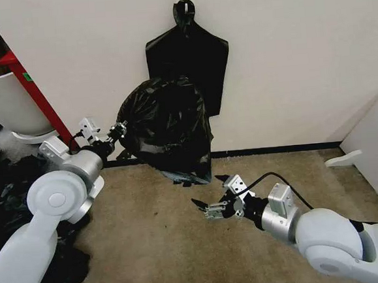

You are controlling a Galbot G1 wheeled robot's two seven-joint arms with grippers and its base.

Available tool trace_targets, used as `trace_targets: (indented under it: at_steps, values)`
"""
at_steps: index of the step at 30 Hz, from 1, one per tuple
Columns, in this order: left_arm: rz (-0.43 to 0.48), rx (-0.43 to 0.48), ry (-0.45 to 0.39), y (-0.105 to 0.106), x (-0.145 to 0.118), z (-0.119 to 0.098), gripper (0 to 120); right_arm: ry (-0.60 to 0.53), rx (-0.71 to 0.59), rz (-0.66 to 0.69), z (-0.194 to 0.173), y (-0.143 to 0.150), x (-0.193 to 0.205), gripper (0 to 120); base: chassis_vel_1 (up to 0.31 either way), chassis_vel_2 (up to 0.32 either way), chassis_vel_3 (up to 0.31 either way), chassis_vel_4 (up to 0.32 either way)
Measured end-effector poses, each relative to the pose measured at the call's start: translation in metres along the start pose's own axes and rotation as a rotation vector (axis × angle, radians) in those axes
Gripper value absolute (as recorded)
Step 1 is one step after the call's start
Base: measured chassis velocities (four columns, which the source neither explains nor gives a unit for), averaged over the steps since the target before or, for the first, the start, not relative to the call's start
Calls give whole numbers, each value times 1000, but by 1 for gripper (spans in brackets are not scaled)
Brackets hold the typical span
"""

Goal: Place the garbage bag over the trash bin.

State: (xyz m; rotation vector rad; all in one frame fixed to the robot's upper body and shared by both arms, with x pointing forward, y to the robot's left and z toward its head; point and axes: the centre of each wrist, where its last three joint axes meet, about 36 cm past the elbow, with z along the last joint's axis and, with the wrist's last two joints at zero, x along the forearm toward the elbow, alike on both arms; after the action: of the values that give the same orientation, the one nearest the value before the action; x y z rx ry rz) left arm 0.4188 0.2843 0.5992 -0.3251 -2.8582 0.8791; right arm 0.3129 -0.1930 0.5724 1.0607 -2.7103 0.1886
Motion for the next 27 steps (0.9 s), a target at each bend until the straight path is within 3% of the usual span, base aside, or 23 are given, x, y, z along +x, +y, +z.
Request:
trace_targets:
  at_steps: [9,13,19,26,27]
  values:
    - [-27,-267,-43,16,3,34,4,-137,-109,109,-78,-8,10,100,0,0,0,0]
    - [-34,-310,-58,16,4,41,4,-160,-109,96,-93,-9,11,99,0,0,0,0]
    - [-11,-381,-87,10,8,53,4,-184,-149,19,-120,-4,-13,78,0,0,0,0]
    - [41,-461,-123,8,16,63,4,15,-349,28,-139,21,-53,47,0,0,0,0]
    - [41,-461,-123,8,16,63,4,15,-349,28,-139,21,-53,47,0,0,0,0]
